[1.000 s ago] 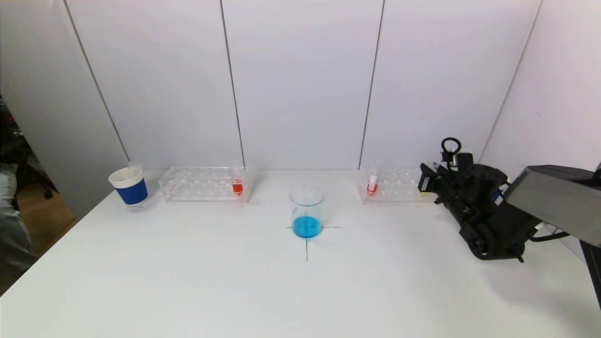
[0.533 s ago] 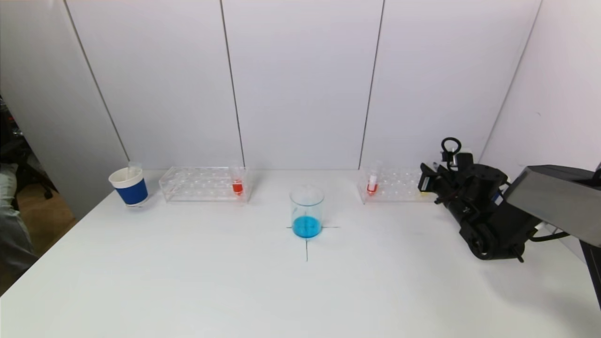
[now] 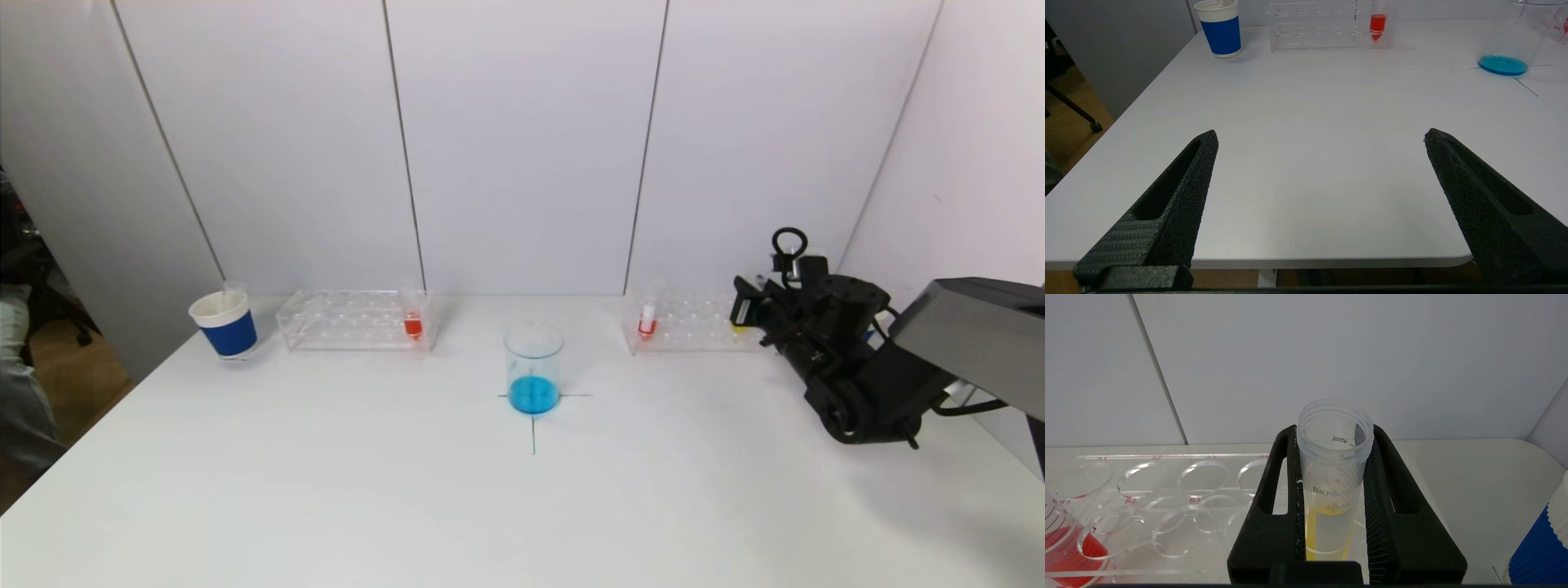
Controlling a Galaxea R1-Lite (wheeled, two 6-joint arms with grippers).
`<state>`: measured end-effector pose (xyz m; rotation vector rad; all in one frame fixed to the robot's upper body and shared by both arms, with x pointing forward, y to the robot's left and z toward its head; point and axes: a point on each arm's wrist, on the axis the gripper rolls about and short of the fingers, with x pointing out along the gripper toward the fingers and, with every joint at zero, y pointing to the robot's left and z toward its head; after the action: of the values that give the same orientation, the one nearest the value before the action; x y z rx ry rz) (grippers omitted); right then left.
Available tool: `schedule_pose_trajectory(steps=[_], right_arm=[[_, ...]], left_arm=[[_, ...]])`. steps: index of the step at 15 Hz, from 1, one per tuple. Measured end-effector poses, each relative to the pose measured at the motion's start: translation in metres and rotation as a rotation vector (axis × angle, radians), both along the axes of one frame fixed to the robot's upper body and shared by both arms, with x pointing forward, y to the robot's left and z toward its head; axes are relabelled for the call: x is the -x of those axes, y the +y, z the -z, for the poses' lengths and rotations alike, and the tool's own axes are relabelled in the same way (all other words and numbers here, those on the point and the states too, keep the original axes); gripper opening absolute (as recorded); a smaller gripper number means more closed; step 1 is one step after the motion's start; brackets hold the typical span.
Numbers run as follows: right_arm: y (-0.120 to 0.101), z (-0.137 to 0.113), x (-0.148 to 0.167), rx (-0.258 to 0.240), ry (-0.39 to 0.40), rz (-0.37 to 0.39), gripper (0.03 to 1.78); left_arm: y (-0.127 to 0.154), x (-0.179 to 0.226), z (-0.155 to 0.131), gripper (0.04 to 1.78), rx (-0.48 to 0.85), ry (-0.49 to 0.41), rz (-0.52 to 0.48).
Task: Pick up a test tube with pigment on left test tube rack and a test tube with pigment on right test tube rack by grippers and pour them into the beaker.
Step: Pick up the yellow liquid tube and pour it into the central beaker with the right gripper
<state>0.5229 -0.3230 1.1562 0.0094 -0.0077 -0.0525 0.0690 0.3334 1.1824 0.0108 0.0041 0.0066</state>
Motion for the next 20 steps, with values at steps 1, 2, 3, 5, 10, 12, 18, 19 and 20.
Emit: schedule_pose_trajectory(steps=[1, 2, 3, 5, 10, 12, 18, 19, 20], right_arm=[[0.001, -0.005, 0.000, 0.001, -0.001, -0.001, 0.47], [0.001, -0.011, 0.000, 0.001, -0.003, -0.003, 0.47], [0.002, -0.018, 0.000, 0.001, -0.006, -0.003, 0.47], [0.002, -0.035, 0.000, 0.000, -0.013, -0.004, 0.47], [0.003, -0.083, 0.006, 0.000, -0.041, -0.008, 0.47], [0.005, -0.106, 0.011, 0.000, -0.048, -0.014, 0.47], [0.015, -0.179, 0.019, 0.007, -0.032, -0.044, 0.47], [0.020, -0.187, 0.019, 0.019, -0.023, -0.053, 0.47], [0.026, -0.195, 0.020, 0.047, -0.010, -0.072, 0.47]], left_arm=[[0.000, 0.000, 0.000, 1.76, 0.000, 0.000, 0.000], [0.000, 0.000, 0.000, 1.76, 0.000, 0.000, 0.000], [0.000, 0.000, 0.000, 1.76, 0.000, 0.000, 0.000], [0.000, 0.000, 0.000, 1.76, 0.000, 0.000, 0.000], [0.000, 0.000, 0.000, 1.76, 0.000, 0.000, 0.000], [0.000, 0.000, 0.000, 1.76, 0.000, 0.000, 0.000], [0.000, 0.000, 0.000, 1.76, 0.000, 0.000, 0.000], [0.000, 0.000, 0.000, 1.76, 0.000, 0.000, 0.000], [0.000, 0.000, 0.000, 1.76, 0.000, 0.000, 0.000]])
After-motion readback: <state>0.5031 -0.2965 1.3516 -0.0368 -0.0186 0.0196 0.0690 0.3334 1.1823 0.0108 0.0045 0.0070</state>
